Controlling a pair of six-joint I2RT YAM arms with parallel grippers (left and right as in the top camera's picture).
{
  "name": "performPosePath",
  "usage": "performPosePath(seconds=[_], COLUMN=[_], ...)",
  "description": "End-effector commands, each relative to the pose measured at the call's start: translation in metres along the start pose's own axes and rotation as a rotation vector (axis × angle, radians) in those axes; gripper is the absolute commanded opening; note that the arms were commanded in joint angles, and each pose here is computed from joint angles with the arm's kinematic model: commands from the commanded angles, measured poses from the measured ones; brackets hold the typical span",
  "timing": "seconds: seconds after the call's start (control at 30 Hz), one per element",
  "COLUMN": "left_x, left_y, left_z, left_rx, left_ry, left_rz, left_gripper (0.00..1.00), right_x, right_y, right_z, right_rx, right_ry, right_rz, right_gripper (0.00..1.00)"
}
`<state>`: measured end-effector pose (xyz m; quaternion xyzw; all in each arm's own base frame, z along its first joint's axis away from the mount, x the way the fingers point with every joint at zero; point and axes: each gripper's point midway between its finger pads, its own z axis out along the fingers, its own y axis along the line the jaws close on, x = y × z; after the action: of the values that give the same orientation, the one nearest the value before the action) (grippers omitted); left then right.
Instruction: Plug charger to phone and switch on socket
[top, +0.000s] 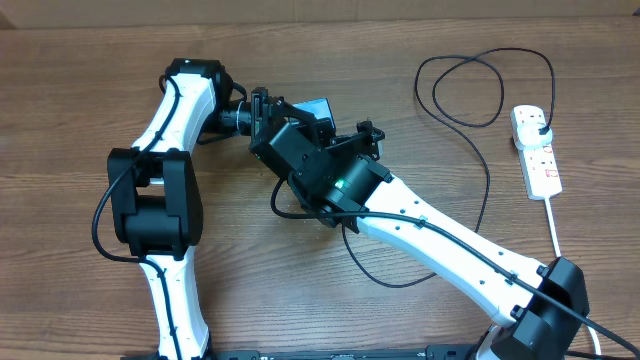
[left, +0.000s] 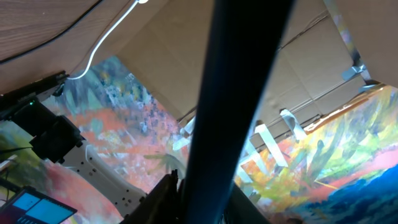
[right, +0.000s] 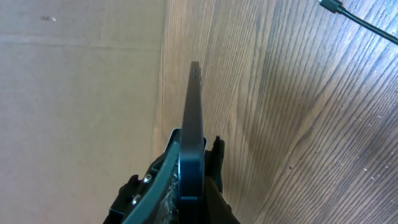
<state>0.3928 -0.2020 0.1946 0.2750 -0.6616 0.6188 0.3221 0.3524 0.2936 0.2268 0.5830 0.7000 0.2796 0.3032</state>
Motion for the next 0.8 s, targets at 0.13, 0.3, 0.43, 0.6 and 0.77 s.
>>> performPosePath(seconds=[0.13, 0.3, 0.43, 0.6, 0.77], left_x=[0.002, 0.002, 0.001, -0.041, -0.062], left_y=[-0.007, -0.007, -0.007, 0.013, 0.024], left_z=[0.001, 0.001, 0.001, -0.009, -0.022], left_rx=[0.017, 0.016, 0.013, -0.177, -0.324], left_ry=[0.012, 0.012, 0.01, -0.135, -0.207], left_rz=[0.013, 0.014, 0.045, 0.324, 0.588], left_gripper=[0.08, 0.04, 0.04, 0.05, 0.04], right_x=[-0.001, -0.003, -0.018, -0.064, -0.068], right_y=[0.012, 0.013, 0.023, 0.028, 0.017], right_z=[-0.005, -0.005, -0.012, -0.03, -0.007], right_rx=[-0.033, -0.038, -0.077, -0.016, -0.013], right_ry=[0.0, -0.009, -0.085, -0.102, 0.397], right_rz=[0.12, 0.04, -0.139, -0.425, -1.043], right_gripper=[0.05, 0.43, 0.76, 0.9, 1.0])
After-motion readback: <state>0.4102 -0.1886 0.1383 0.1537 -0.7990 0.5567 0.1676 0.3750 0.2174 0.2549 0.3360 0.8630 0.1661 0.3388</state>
